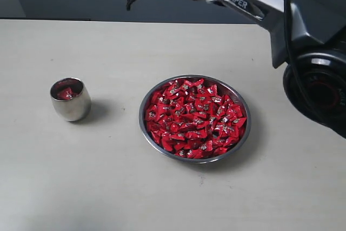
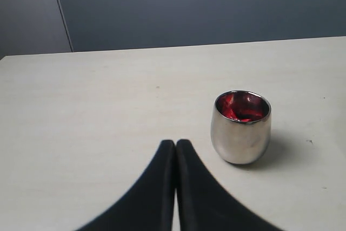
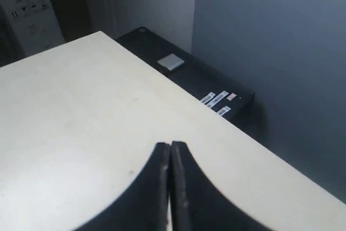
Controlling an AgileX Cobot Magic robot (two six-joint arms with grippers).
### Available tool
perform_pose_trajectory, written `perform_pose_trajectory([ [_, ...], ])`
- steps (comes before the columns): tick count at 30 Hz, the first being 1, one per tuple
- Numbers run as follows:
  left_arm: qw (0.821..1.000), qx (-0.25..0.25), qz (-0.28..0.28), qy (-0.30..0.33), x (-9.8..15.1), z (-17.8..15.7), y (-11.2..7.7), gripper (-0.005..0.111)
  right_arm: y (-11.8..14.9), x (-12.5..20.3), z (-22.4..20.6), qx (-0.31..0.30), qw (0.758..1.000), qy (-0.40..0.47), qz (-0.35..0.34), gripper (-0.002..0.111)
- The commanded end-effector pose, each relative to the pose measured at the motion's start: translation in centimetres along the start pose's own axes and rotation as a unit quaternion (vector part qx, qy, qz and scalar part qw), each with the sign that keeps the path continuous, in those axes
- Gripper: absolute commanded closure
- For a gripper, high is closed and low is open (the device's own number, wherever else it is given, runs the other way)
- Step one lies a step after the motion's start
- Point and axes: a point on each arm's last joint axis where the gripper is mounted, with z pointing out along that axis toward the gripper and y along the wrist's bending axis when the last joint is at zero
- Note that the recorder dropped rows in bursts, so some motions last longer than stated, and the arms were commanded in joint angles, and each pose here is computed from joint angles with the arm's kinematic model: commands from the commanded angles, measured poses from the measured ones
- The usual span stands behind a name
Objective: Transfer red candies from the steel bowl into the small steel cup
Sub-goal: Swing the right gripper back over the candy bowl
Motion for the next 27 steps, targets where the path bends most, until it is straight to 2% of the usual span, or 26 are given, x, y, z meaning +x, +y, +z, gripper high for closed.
perform_pose_trajectory([
  [1, 1.000, 0.004, 0.000, -0.001, 0.1, 0.0, 0.0, 0.106, 0.0, 1.1, -1.5, 0.012, 0.999, -0.038, 0.003, 0.109],
  [4, 1.000, 0.004, 0.000, -0.001, 0.1, 0.0, 0.0, 0.106, -0.7, 4.6, -4.5, 0.029, 0.999, -0.037, 0.006, 0.109],
  [6, 1.000, 0.004, 0.000, -0.001, 0.1, 0.0, 0.0, 0.106, -1.1, 5.6, -6.5, 0.038, 0.998, -0.043, 0.005, 0.109],
  [9, 1.000, 0.004, 0.000, -0.001, 0.1, 0.0, 0.0, 0.106, -2.9, 7.3, -10.2, 0.062, 0.997, -0.036, 0.009, 0.109],
  [12, 1.000, 0.004, 0.000, -0.001, 0.1, 0.0, 0.0, 0.106, -5.8, 10.5, -13.5, 0.102, 0.994, 0.005, 0.029, 0.109],
  [14, 1.000, 0.004, 0.000, -0.001, 0.1, 0.0, 0.0, 0.106, -6.8, 12.1, -14.5, 0.112, 0.991, 0.056, 0.043, 0.109],
  [18, 1.000, 0.004, 0.000, -0.001, 0.1, 0.0, 0.0, 0.106, -7.0, 14.0, -15.1, 0.101, 0.982, 0.154, 0.037, 0.109],
  [27, 1.000, 0.004, 0.000, -0.001, 0.1, 0.0, 0.0, 0.106, -7.5, 16.1, -16.1, 0.093, 0.958, 0.271, 0.026, 0.109],
])
